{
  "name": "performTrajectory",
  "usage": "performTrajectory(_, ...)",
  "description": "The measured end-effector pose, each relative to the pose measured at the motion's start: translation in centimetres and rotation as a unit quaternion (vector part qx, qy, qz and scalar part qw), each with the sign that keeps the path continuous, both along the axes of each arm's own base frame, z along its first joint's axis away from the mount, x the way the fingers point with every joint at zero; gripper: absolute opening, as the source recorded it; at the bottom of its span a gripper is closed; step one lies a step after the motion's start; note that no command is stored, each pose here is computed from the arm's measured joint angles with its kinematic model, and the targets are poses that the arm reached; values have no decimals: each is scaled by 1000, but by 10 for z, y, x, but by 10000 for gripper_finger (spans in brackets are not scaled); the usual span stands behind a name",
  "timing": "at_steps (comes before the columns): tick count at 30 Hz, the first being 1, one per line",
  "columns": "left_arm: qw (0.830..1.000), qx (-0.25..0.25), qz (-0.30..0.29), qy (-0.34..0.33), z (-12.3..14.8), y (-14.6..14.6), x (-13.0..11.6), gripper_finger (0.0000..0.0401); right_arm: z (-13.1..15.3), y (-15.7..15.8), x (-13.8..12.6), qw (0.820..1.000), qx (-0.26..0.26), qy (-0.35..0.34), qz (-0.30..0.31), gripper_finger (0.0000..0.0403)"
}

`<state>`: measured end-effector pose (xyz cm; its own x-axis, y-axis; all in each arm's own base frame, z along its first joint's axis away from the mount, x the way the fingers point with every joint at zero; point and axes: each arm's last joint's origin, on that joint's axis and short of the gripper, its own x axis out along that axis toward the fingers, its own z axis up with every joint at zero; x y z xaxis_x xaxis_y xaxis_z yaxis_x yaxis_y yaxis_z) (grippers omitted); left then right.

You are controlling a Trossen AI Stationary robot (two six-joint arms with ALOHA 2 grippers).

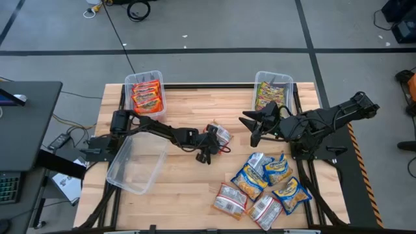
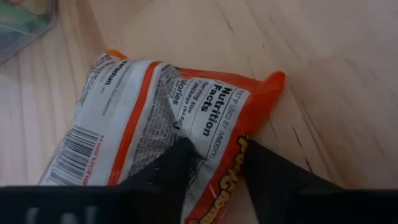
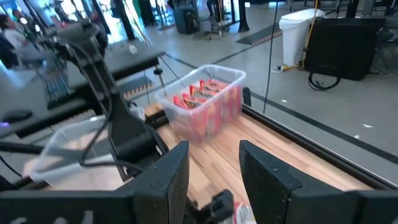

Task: Sort Maruchan noodles
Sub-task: Put the orange noodle pack into the top left transparent bin

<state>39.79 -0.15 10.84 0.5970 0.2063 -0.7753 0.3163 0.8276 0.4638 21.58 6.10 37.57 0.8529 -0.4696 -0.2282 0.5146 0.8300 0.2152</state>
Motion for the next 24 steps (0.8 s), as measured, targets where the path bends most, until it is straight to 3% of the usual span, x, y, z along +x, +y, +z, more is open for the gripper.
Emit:
performTrajectory(3,1000,7,14,8,5,1,1,98,0,0,-1,1000,-5,5,1,146)
performTrajectory(8,997,-32,60,45,27,18,0,30,-3,-1,0,1000,-12,18,-5,146)
performTrajectory(15,983,-115,134,57,97,71,-4,34,-20,0,12,999,16,32,-18,146)
performTrajectory(21,961,-212,163,76,182,126,-35,43,-24,1,17,999,30,32,-14,146)
performTrajectory(24,942,-276,174,76,211,157,-57,38,-24,-1,18,999,28,32,-18,146)
